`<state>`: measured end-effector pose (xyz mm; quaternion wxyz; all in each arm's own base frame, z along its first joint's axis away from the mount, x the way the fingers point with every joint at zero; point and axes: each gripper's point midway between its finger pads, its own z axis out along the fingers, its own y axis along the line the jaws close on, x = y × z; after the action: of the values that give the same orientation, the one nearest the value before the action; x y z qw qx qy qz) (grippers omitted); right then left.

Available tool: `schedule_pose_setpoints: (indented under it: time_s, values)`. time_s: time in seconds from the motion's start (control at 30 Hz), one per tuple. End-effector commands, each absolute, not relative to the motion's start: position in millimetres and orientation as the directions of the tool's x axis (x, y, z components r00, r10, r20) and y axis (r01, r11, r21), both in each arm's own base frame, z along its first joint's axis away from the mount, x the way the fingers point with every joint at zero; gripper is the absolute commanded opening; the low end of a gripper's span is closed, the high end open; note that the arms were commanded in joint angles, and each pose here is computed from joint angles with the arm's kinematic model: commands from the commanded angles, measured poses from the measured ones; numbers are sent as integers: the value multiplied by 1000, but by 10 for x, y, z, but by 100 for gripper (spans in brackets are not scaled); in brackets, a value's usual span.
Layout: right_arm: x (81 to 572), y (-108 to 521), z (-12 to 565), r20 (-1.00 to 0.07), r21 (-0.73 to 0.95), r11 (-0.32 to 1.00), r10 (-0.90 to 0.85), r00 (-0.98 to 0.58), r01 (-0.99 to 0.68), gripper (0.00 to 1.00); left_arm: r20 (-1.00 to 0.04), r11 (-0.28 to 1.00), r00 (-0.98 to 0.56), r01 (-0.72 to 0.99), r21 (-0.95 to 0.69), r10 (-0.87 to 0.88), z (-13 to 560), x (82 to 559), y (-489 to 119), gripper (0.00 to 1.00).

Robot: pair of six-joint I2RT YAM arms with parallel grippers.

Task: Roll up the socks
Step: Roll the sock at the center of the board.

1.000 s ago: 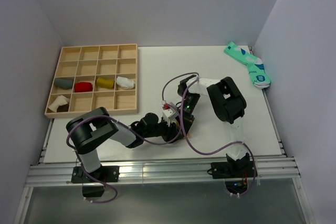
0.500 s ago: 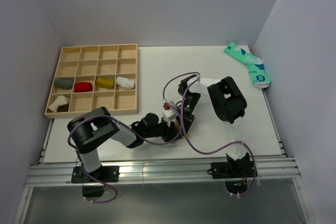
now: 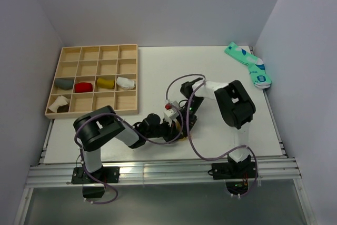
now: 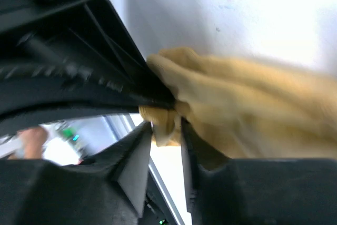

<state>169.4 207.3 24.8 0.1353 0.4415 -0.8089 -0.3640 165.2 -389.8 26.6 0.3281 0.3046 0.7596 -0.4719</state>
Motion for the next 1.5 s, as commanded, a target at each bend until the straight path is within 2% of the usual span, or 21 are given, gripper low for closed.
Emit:
schedule_pose_setpoints:
  time_s: [0.0, 0.27, 0.5, 0.63, 0.73, 0.8, 1.03, 1.3, 1.47]
  values:
    - [2000, 2105, 371, -239, 573, 376, -773, -587, -729, 38, -752, 355, -646, 738, -573, 131, 269, 1626, -3864, 0]
    - [2325, 1949, 614, -359, 438, 465, -694, -624, -769, 41, -691, 412, -712, 671, -616, 126, 275, 1679, -3812, 0]
    - [2478, 1708, 902, -511, 251, 504, -657, -555, -827, 41, -593, 464, -789, 590, -661, 160, 371, 1725, -3925, 0]
    - [2506, 1640, 1066, -606, 119, 498, -649, -460, -859, 41, -459, 519, -872, 476, -710, 170, 340, 1705, -3920, 0]
    - [2491, 1623, 1177, -657, 55, 482, -642, -395, -874, 40, -377, 492, -910, 411, -767, 172, 379, 1679, -3968, 0]
    - [2454, 1622, 1223, -681, 21, 460, -643, -349, -888, 39, -307, 503, -935, 354, -788, 177, 336, 1655, -3965, 0]
    - [2186, 1636, 968, -671, -37, 315, -711, -211, -948, 34, -170, 539, -971, 236, -808, 170, 282, 1681, -3880, 0]
    - [1834, 1931, 872, -673, -245, 106, -735, 90, -964, 38, -49, 544, -984, 135, -828, 170, 174, 1673, -3822, 0]
    - [1711, 2003, 753, -654, -253, 24, -741, 153, -967, 40, 3, 537, -988, 80, -840, 153, 165, 1731, -3807, 0]
